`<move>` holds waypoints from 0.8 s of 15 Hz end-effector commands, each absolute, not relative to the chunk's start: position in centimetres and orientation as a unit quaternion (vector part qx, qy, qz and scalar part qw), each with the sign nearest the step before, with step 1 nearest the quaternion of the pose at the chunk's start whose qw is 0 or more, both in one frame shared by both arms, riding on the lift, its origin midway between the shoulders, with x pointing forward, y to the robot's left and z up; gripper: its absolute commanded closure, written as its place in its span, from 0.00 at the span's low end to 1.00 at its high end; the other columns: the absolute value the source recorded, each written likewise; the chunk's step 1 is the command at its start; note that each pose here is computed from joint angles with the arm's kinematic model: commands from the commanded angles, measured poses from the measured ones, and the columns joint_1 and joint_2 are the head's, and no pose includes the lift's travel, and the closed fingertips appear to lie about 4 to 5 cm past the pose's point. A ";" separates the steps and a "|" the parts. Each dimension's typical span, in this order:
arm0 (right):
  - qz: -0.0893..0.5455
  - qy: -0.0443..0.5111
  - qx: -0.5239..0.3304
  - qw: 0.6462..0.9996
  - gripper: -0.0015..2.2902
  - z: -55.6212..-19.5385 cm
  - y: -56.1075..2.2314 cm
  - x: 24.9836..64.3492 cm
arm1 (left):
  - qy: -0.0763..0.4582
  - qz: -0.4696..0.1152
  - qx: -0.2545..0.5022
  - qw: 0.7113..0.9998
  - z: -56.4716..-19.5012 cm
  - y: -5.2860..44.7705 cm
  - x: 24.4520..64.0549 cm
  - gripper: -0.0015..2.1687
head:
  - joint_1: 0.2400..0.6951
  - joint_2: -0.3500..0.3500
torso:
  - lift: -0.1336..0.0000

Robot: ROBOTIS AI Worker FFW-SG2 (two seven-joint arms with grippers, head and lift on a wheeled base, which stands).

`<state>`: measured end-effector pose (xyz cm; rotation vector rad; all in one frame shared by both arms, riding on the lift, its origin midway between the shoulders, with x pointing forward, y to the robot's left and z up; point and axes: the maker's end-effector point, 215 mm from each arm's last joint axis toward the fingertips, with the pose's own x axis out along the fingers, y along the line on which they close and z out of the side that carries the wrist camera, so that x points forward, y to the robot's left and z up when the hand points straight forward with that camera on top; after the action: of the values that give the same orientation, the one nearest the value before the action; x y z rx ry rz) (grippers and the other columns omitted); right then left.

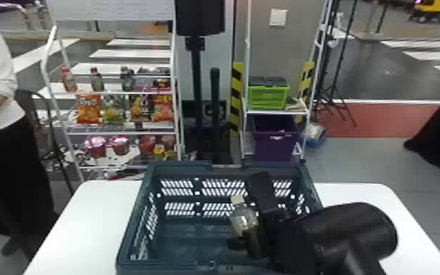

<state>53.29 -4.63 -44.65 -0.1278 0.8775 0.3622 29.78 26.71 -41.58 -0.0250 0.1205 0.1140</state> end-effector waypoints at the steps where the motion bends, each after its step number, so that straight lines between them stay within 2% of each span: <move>1: 0.175 0.420 -0.061 0.888 0.34 -44.5 -4.5 53.2 | 0.059 0.056 -0.012 0.997 -41.4 26.7 29.8 0.07 | 0.57 0.50 | 1.00; 5: 0.177 0.409 -0.059 0.893 0.34 -43.6 -4.2 53.1 | 0.055 0.057 -0.011 0.997 -41.1 27.0 29.7 0.07 | 0.57 0.50 | 1.00; 9: 0.182 0.360 -0.043 0.914 0.34 -39.1 -3.8 52.8 | 0.044 0.058 -0.016 0.997 -40.5 27.2 29.3 0.07 | 0.57 0.50 | 1.00; 12: 0.186 0.335 -0.036 0.923 0.34 -35.8 -3.9 50.9 | 0.039 0.055 -0.018 0.998 -40.2 27.1 29.2 0.07 | 0.57 0.50 | 1.00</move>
<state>51.72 -4.00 -37.45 -0.0822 0.7161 0.3780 29.26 27.11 -40.36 -0.0342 0.0820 0.1106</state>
